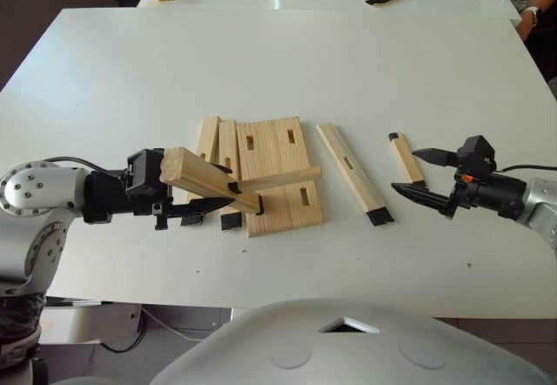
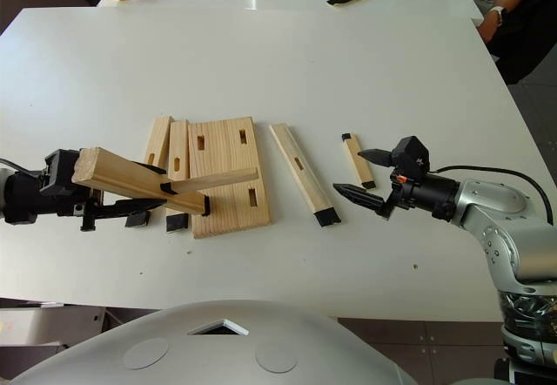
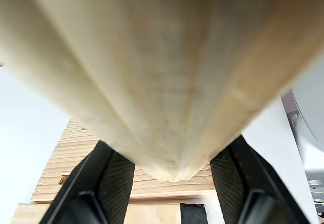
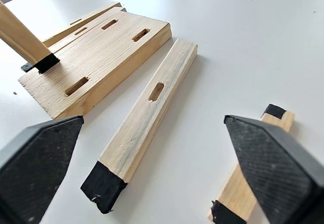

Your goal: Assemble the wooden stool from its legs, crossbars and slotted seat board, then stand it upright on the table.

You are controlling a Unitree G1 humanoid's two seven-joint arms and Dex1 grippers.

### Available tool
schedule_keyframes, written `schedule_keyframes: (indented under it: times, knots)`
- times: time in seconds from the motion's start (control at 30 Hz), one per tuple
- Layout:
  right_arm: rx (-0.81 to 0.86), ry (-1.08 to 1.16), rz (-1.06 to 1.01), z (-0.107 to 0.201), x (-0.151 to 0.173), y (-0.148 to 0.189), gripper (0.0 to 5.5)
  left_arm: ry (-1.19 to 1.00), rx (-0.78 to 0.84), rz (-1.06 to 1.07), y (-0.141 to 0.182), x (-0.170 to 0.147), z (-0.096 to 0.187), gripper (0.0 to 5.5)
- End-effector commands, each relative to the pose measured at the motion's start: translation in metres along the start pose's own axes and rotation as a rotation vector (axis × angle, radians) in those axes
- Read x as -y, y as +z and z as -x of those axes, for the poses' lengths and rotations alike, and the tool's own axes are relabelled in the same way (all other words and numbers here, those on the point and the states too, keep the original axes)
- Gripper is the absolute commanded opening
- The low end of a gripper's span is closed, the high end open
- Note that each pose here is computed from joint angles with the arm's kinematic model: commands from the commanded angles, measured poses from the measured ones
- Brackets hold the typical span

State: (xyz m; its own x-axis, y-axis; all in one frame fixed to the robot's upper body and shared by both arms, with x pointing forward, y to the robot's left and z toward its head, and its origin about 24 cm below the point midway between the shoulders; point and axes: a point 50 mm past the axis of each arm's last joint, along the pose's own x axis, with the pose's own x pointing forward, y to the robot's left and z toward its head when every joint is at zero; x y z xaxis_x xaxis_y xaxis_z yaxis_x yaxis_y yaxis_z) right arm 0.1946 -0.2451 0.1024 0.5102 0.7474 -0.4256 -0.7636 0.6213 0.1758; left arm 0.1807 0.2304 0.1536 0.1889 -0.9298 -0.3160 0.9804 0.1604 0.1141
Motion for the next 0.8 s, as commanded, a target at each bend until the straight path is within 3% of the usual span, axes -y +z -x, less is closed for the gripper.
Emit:
schedule_keyframes:
  times: [0.03, 0.8]
  knots:
    - [0.003, 0.006, 0.017, -0.003, 0.0, 0.004, 5.13, -0.036, -0.066, 0.026, -0.011, 0.006, -0.008, 2.06]
    - [0.012, 0.033, 0.03, -0.012, 0.002, 0.013, 5.13, -0.055, -0.268, 0.163, -0.044, 0.007, -0.024, 2.06]
